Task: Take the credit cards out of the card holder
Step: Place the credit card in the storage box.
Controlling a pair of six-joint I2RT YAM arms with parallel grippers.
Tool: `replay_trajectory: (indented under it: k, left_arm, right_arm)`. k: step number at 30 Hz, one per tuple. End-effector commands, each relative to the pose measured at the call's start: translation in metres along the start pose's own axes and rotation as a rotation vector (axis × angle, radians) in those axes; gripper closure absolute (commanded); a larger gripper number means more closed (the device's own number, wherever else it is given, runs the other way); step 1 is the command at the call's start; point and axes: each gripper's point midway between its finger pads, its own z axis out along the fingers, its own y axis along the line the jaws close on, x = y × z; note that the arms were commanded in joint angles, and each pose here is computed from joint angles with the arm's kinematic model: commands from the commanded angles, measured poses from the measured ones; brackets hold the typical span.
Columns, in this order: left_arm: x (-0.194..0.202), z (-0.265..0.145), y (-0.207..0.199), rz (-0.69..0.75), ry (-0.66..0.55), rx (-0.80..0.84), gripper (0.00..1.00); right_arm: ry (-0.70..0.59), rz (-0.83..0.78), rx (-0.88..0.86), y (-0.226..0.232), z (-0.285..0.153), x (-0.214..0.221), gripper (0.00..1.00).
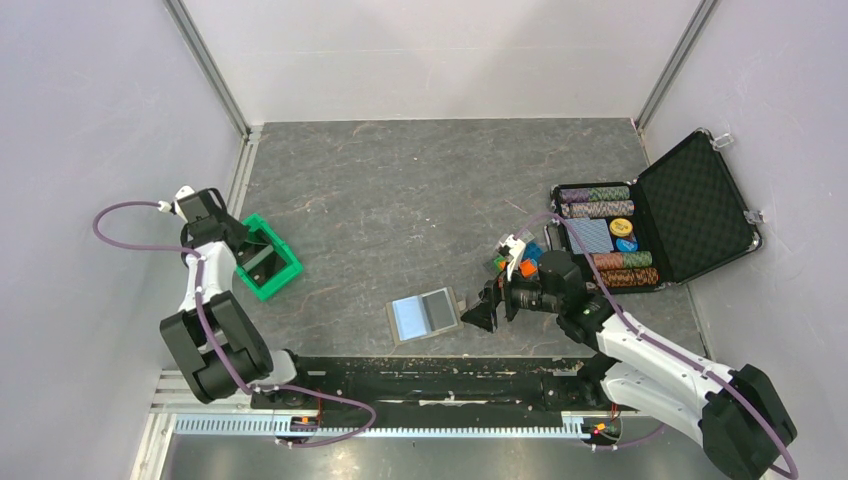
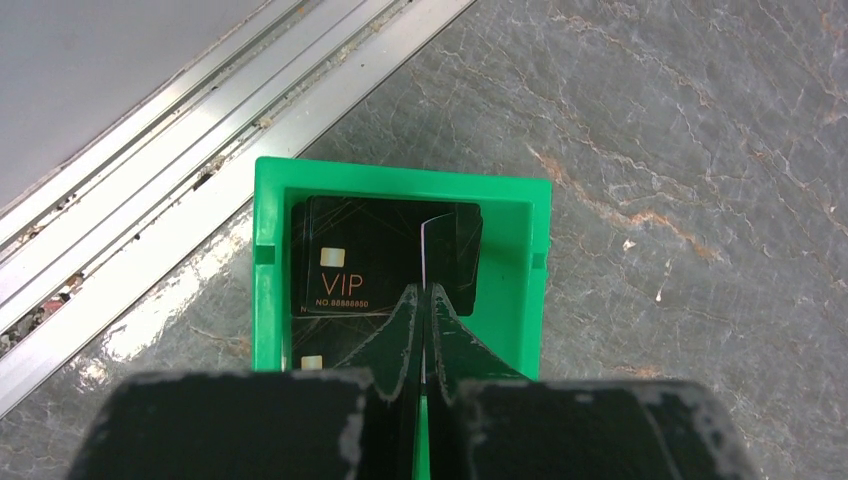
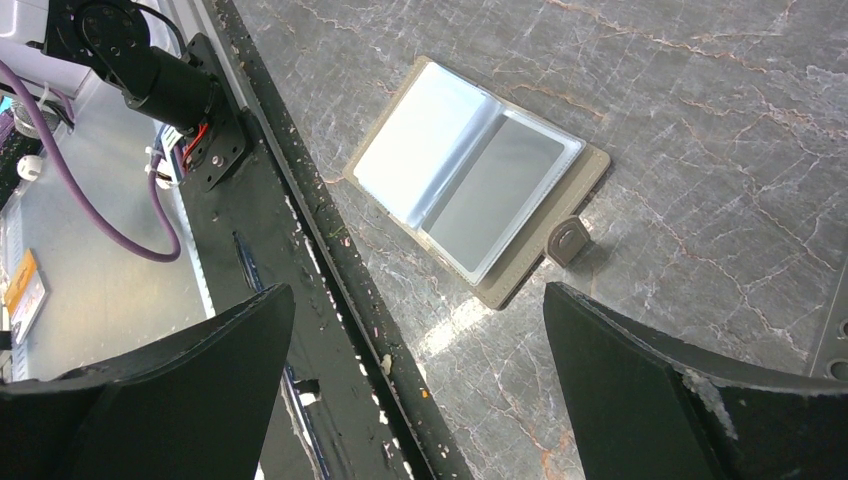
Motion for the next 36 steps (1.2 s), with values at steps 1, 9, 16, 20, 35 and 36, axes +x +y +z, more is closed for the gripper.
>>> replay_trajectory:
  k: [1,9,16,20,35,36]
  left_arm:
    - [-0.02,0.006,0.001,0.017,-0.056,-0.023,0.97]
    - [-0.019,0.013,0.003,0.029,-0.031,-0.038,0.83]
    - [-0.022,0.012,-0.005,0.036,-0.009,-0.016,0.7]
    - [-0.029,0.012,-0.02,0.028,0.017,0.037,0.63]
    - [-0.023,0.012,-0.032,-0.025,0.18,0.035,0.53]
    - [-0.019,0.009,-0.04,-0.009,0.204,0.08,0.53]
  right_arm:
    - [-0.053,-0.042,0.015,0.0,0.0,-0.022,0.02]
    - [-0.048,-0.037,0.023,-0.003,0.001,-0.021,0.02]
    - [-0.05,-0.034,0.025,-0.003,0.001,-0.022,0.02]
    - [-0.043,-0.025,0.031,-0.005,0.002,-0.018,0.02]
    - [0.019,-0.012,0.141,-0.02,-0.005,-0.013,0.02]
    - [0.016,-0.016,0.135,-0.018,-0.006,-0.014,0.02]
